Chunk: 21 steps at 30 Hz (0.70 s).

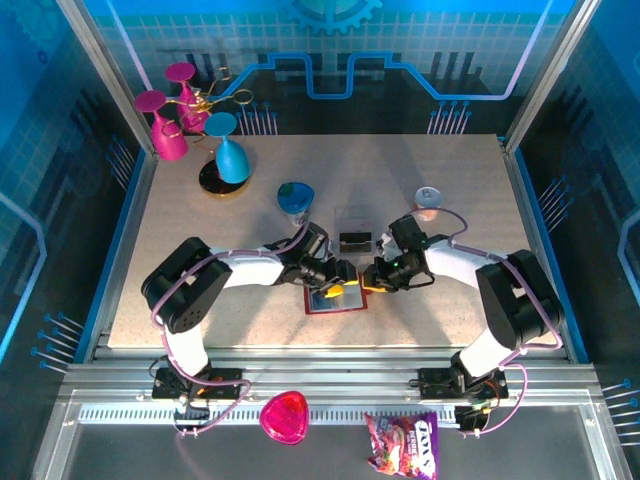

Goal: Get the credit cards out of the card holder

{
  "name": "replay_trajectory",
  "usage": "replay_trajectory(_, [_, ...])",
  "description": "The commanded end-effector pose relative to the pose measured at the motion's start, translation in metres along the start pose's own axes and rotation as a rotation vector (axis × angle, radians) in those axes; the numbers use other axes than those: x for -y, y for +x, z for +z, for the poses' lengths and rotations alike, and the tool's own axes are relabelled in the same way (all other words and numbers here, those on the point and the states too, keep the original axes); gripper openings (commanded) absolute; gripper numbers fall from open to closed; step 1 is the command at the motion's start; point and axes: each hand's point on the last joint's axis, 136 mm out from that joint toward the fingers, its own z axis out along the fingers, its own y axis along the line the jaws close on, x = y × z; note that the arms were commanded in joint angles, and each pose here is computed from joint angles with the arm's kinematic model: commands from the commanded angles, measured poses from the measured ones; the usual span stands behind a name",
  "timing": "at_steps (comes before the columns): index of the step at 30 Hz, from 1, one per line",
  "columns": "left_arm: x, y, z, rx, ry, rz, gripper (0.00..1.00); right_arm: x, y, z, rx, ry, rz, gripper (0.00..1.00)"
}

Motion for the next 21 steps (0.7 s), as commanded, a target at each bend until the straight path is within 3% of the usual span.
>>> replay_trajectory(1, [-0.013, 0.002, -0.005, 0.011, -0.029, -0.039, 0.56, -0.010, 0.001, 0.002, -0.018, 0.000, -0.015, 0.23])
replay_trajectory(14, [0.012, -0.004, -0.018, 0.027, 0.014, 0.005, 0.57, 0.005, 0.000, -0.012, 0.001, 0.158, -0.043, 0.32])
replay_trajectory(21, [0.018, -0.006, -0.027, 0.047, 0.026, 0.017, 0.57, 0.014, 0.001, -0.011, -0.005, 0.202, -0.053, 0.22])
